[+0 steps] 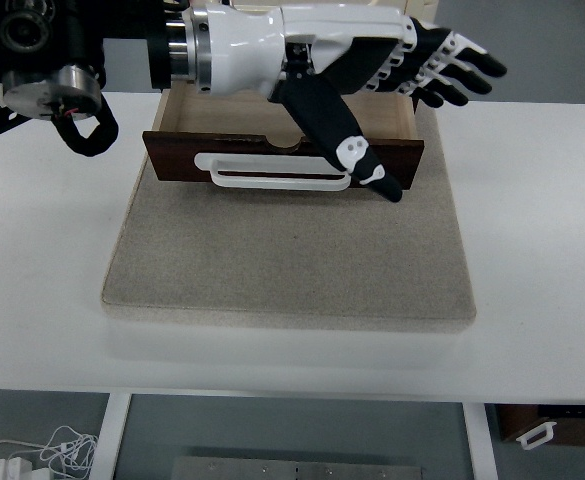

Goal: Close drawer under combined cabinet

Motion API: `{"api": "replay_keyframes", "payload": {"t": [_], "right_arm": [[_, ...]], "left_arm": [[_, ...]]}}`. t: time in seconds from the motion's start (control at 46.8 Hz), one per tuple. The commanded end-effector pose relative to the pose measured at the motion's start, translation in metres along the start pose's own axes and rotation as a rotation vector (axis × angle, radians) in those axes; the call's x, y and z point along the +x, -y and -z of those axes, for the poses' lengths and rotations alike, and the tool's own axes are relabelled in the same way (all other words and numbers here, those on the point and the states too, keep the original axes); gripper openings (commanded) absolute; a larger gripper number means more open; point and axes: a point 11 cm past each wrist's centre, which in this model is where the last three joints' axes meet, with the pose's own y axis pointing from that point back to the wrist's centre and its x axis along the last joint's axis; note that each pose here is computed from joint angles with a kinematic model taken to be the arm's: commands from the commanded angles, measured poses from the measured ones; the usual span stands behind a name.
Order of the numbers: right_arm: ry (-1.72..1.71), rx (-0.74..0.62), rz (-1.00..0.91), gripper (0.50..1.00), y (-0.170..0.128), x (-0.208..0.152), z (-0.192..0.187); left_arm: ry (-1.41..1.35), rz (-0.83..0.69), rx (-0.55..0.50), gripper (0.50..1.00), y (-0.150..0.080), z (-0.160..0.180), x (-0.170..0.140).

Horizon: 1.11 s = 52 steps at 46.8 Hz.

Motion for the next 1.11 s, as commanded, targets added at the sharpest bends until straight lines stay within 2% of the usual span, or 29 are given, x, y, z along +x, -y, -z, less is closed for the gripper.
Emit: {"api": "replay_keyframes", "payload": {"t": [0.0, 0.47, 0.641, 0.833, 1.089], "right_arm": [[0.000, 0.001, 0.000, 0.952, 0.000, 0.000, 0.001], [0.000, 0.001, 0.000, 0.952, 0.000, 0.000, 0.001], [0.000, 0.000, 0.000, 0.952, 0.000, 0.000, 0.000], [0.000, 0.001, 0.000, 0.952, 0.000, 0.000, 0.001], [0.000, 0.001, 0.000, 0.952, 0.000, 0.000, 0.001]], "left_arm": [[0.019, 0.041, 0.042, 0.994, 0.004, 0.012, -0.011], [0.060, 0.220, 0.206, 0.994, 0.022, 0.062, -0.058], [0.088, 0.242, 0.322, 0.996, 0.018, 0.084, -0.064], [0.103, 0.255, 0.406, 0.996, 0.019, 0.093, -0.067], [0.116, 0.314, 0.579, 0.996, 0.012, 0.116, -0.069]]}}
